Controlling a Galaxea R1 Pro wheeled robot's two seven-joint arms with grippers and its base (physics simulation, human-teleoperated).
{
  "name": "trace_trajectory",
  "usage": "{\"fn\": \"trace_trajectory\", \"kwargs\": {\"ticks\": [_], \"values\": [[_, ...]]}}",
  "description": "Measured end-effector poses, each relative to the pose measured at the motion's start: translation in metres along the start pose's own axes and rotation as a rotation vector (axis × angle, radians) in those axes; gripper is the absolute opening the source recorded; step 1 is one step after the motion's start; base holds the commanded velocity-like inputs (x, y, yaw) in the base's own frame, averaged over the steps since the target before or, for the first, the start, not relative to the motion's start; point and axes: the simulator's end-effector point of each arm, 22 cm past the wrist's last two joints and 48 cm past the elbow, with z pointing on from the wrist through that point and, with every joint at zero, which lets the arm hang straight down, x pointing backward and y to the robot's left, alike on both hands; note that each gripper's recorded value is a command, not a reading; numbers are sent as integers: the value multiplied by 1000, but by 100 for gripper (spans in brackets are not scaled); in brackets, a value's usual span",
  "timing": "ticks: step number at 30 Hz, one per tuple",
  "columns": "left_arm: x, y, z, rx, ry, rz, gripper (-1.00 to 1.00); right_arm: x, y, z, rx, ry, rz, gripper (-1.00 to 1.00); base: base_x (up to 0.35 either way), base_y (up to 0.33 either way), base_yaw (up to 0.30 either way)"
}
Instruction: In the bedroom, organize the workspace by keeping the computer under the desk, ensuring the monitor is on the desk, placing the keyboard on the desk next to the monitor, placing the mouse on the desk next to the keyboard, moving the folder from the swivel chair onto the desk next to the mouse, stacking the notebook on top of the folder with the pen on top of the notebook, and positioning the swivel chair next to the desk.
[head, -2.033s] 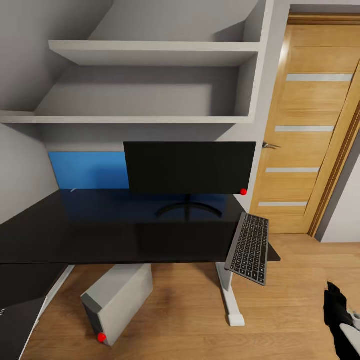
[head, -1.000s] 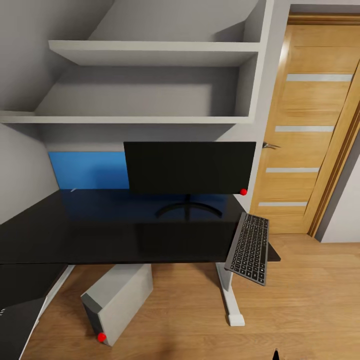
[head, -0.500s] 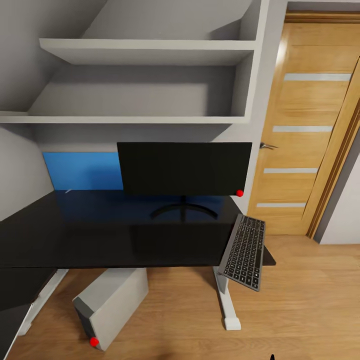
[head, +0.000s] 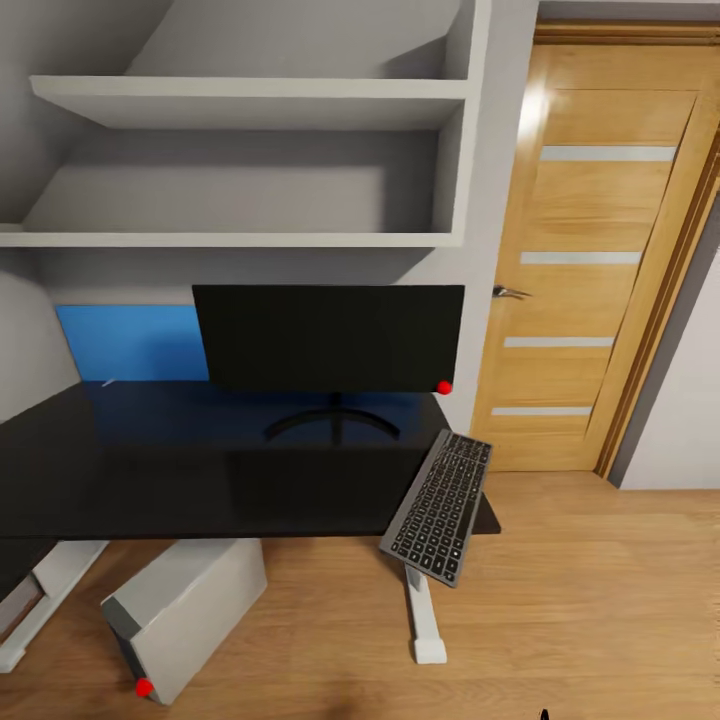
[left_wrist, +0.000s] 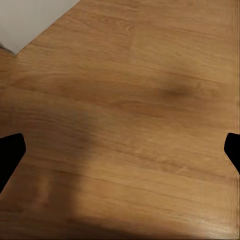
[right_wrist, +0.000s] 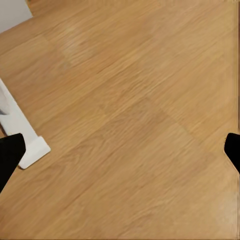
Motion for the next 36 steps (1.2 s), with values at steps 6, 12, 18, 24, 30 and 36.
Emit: {"fn": "trace_trajectory", "kwargs": {"ticks": [6,12,18,24,30,36], "values": [[0,0,0,0,0,0,100,0,1,0,-1,0,0,100,0,-346,0],[0,0,0,0,0,0,100,1,2,-1,-2,0,0,100,0,-346,0],[3,2,0,-5,6,2,100,1,3,-1,-4,1,1,100,0,-346,0],[6,5,1,-10,13,5,100,2,4,-1,-5,2,1,100,0,-346,0],[7,5,1,-11,12,6,100,2,4,-2,-5,2,2,100,60,-335,0],[6,5,1,-11,12,6,100,3,5,-2,-6,3,4,100,191,-287,22]]}}
